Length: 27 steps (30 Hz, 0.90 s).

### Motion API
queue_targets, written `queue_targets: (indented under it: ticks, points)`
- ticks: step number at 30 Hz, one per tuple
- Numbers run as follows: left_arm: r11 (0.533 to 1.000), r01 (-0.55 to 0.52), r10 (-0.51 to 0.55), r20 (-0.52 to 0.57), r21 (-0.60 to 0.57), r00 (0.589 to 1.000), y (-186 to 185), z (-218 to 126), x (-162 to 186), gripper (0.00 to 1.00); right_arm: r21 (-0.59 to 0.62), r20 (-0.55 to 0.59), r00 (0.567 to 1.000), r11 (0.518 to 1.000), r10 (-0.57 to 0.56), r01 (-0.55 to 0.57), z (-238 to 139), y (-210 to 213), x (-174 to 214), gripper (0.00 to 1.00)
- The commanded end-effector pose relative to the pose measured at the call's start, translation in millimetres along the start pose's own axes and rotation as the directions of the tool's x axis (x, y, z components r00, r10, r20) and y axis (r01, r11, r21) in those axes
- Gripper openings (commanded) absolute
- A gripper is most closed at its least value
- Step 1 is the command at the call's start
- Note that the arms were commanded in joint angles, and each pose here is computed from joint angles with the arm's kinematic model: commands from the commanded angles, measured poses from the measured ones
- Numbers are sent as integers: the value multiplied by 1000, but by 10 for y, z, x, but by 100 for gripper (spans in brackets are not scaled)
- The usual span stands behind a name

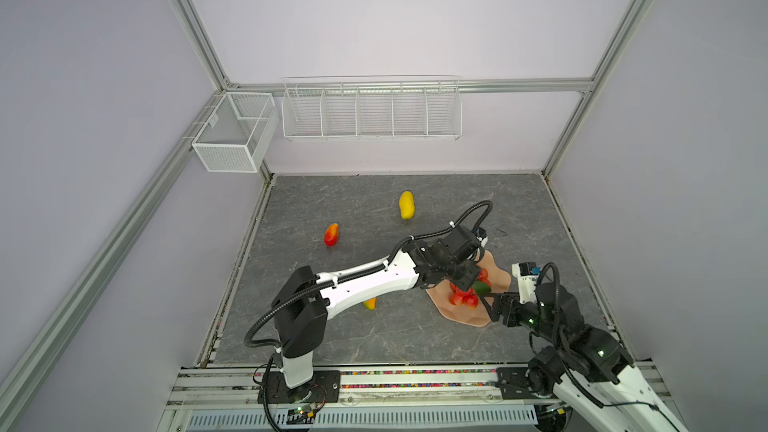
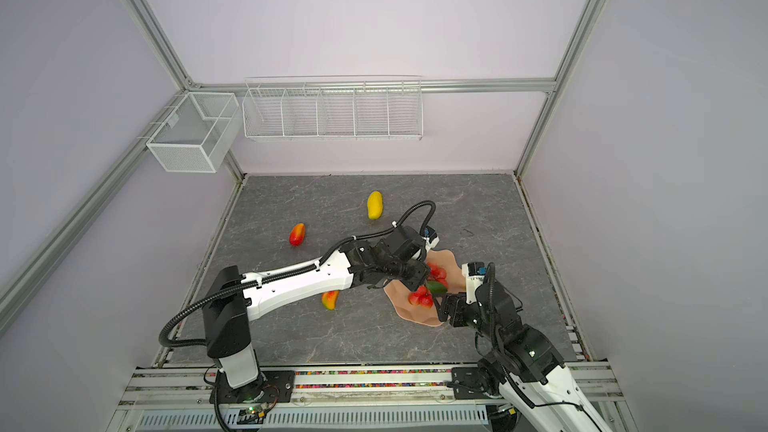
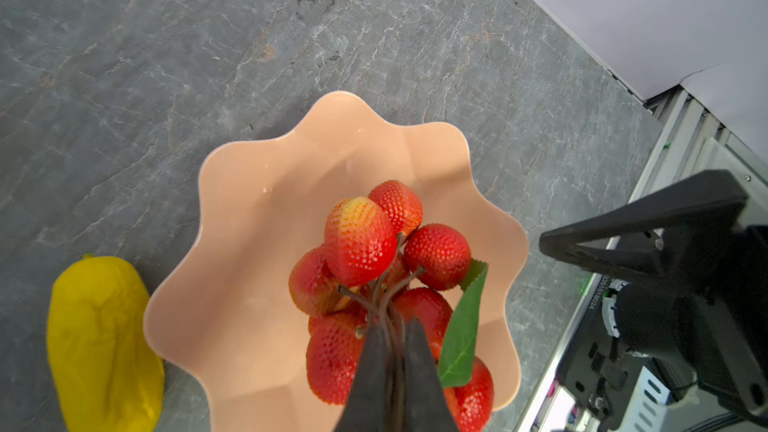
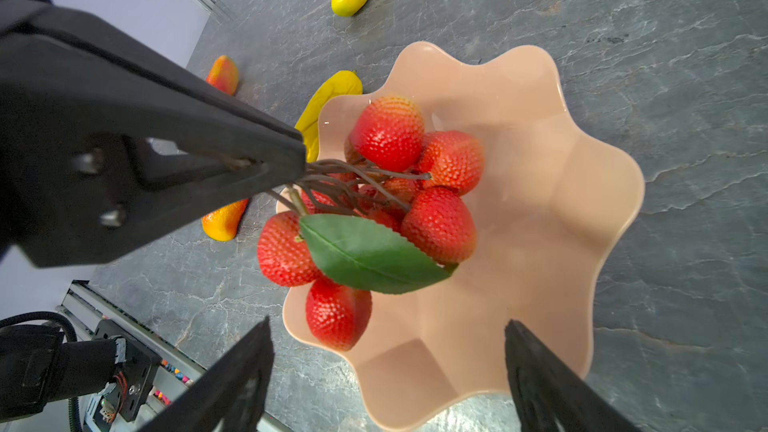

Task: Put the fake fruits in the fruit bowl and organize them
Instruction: 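Drop the bunch into the bowl with the left gripper while the right steadies the rim, then grasp the yellow fruit beside the bowl with the left gripper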

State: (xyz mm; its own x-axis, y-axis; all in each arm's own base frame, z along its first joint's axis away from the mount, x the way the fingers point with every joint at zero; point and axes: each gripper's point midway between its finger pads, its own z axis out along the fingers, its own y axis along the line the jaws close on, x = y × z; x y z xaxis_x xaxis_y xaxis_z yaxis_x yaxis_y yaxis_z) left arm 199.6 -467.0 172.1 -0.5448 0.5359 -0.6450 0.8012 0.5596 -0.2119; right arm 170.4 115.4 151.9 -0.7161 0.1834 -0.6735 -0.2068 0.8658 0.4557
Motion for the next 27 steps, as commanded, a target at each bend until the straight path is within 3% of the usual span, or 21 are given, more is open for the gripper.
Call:
queue_targets:
  ticks: [1,6,11,14,17,22,27]
  points:
    - [999,5,-5,7,35,1000,-63,118,-36,0,8,-16,1000,1000,12,-12,19,-26,46,88]
    - [1000,-7,7,11,23,1000,-44,151,-42,8,18,-21,1000,1000,0,1,50,-35,42,88]
    - [1000,-13,14,54,-20,998,28,-12,-150,38,32,-7,999,999,-37,38,78,-40,-19,88]
    - [988,55,-37,126,-144,991,277,-288,-277,49,30,26,997,997,-69,68,80,-16,-103,88]
    - [959,96,-59,144,-266,988,686,-533,-254,53,1,47,991,992,-127,127,94,93,-219,88]
    - [916,232,-191,153,-326,970,1397,-721,56,55,-9,43,972,973,-229,230,178,289,-461,88]
    - [908,274,-262,79,-318,962,1768,-509,375,58,-67,39,938,935,-345,347,317,637,-699,88]
